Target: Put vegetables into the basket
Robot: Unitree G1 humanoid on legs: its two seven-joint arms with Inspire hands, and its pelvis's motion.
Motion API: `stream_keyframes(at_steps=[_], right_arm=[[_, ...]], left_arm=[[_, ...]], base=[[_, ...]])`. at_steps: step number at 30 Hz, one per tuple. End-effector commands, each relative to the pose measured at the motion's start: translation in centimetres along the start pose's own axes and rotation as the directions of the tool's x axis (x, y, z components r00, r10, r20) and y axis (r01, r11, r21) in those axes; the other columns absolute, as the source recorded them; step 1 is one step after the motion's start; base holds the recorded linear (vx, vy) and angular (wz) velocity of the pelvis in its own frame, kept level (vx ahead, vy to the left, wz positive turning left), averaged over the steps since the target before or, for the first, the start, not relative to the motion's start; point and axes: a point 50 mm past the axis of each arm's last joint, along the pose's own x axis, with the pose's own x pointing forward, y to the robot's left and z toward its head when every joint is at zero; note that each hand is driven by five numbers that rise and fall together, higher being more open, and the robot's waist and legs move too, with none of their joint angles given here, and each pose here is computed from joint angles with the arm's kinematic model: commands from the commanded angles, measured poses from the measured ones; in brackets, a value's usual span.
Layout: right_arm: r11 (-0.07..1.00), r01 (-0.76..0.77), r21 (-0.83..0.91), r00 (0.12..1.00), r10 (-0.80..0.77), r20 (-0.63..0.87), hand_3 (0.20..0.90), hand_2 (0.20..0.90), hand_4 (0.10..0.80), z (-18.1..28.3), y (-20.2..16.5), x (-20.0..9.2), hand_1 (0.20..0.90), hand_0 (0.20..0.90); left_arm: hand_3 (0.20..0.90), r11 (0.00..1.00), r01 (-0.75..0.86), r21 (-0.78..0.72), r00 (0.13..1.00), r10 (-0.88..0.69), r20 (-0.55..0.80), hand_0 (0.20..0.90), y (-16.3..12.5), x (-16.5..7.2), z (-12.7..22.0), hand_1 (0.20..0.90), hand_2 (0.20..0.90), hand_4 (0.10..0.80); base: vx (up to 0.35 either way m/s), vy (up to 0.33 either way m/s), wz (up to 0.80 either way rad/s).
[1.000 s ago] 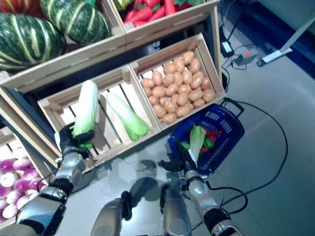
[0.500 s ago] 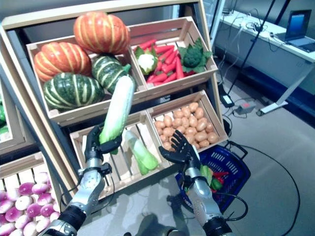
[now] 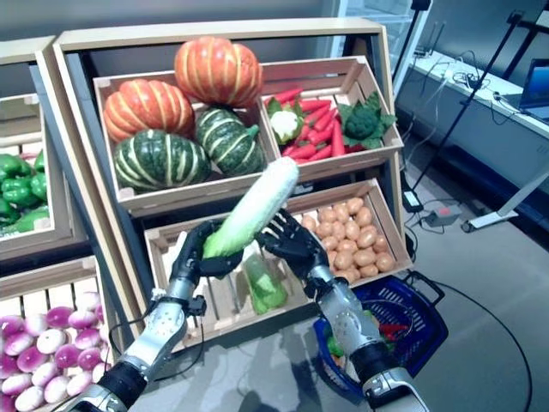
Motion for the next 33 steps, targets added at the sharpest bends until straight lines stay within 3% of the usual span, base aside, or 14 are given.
stream_keyframes(at_steps=[1, 19, 22, 27, 33], right_arm=[[0.982, -0.18, 0.064, 0.959, 0.161, 0.233, 0.9, 0.9, 0.8, 6.4, 3.2, 3.3, 0.9, 0.9], [0.946, -0.286, 0.15, 0.928, 0.235, 0.29, 0.9, 0.9, 0.8, 9.5, 4.7, 5.2, 0.9, 0.9], [0.889, -0.405, 0.213, 0.879, 0.315, 0.357, 0.9, 0.9, 0.8, 10.2, 5.7, 5.3, 0.9, 0.9], [0.697, -0.659, 0.282, 0.724, 0.487, 0.489, 0.9, 0.9, 0.8, 11.6, 7.7, 4.8, 0.9, 0.9], [0.543, -0.803, 0.245, 0.569, 0.576, 0.587, 0.9, 0.9, 0.8, 13.1, 8.8, 3.9, 0.9, 0.9]], left_arm=[[0.3, 0.979, 0.203, 0.016, 0.934, -0.198, 0.297, 0.3, -3.1, 1.9, 5.6, 0.3, 0.3, 0.4], [0.3, 0.907, 0.4, 0.132, 0.846, -0.42, 0.327, 0.3, -5.6, 0.3, 5.6, 0.3, 0.3, 0.4], [0.3, 0.899, 0.425, 0.111, 0.847, -0.438, 0.302, 0.3, -5.8, 0.1, 5.1, 0.3, 0.3, 0.4], [0.3, 0.883, 0.466, 0.047, 0.852, -0.463, 0.246, 0.3, -6.1, -0.6, 3.9, 0.3, 0.3, 0.4], [0.3, 0.868, 0.495, 0.038, 0.842, -0.49, 0.227, 0.3, -6.3, -1.5, 3.3, 0.3, 0.3, 0.4]], base=[[0.0, 0.0, 0.0], [0.002, 0.001, 0.01], [0.007, 0.011, 0.05], [-0.003, 0.0, 0.07], [-0.009, -0.009, 0.12]])
